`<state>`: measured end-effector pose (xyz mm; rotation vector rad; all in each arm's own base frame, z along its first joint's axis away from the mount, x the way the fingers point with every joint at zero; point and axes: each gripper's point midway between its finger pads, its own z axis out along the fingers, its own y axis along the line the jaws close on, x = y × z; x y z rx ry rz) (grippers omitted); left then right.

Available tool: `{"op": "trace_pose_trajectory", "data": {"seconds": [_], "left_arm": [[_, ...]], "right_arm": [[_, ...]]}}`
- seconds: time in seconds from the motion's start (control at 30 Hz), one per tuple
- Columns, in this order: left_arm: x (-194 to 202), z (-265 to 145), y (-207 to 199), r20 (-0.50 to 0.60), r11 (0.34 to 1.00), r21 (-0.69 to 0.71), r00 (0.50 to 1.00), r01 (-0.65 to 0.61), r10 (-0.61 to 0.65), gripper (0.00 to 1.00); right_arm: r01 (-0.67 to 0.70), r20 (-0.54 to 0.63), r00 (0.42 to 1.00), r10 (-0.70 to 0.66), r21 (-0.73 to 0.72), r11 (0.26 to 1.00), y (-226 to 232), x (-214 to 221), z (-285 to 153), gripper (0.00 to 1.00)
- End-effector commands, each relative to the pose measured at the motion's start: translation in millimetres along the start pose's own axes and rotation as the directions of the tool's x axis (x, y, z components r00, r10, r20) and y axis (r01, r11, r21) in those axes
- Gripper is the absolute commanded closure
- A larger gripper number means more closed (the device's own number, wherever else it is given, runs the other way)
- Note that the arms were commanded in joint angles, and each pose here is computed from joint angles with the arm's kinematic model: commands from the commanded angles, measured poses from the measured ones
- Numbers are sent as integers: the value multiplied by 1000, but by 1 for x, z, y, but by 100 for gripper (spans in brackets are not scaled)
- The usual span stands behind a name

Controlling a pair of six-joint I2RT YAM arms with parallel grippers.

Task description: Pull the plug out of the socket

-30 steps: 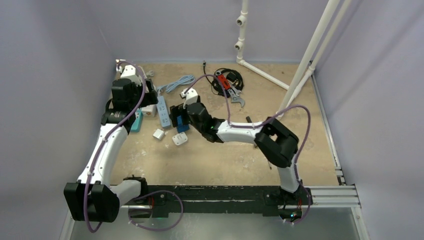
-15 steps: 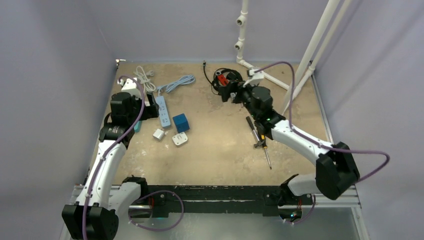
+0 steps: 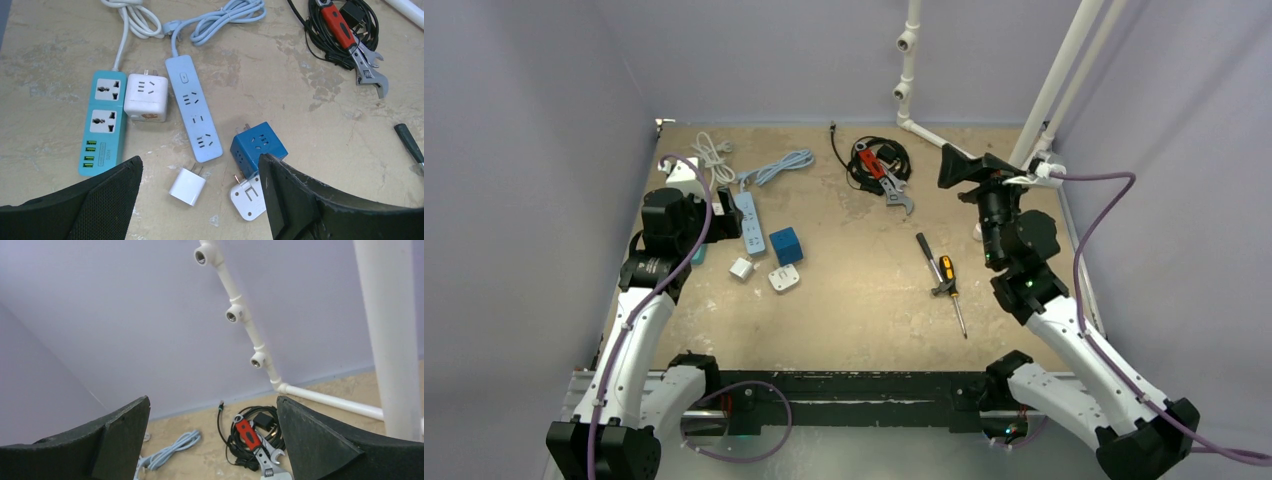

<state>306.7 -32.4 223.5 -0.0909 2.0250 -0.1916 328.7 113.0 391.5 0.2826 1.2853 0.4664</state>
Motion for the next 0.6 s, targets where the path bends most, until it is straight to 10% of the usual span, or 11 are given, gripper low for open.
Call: {"op": "trace_pose_trajectory", "data": {"seconds": [0.0,0.57], "left_arm": [[-6,-3,-5,29,999,25,999,-22,21,15],[-11,-7,-2,52,1000,6,998,-24,24,15]], "right_arm": [[-5,10,1000,5,53,999,-14,6,-5,1],[-17,-13,1000,18,73,997,-21,18,-8,1]]}}
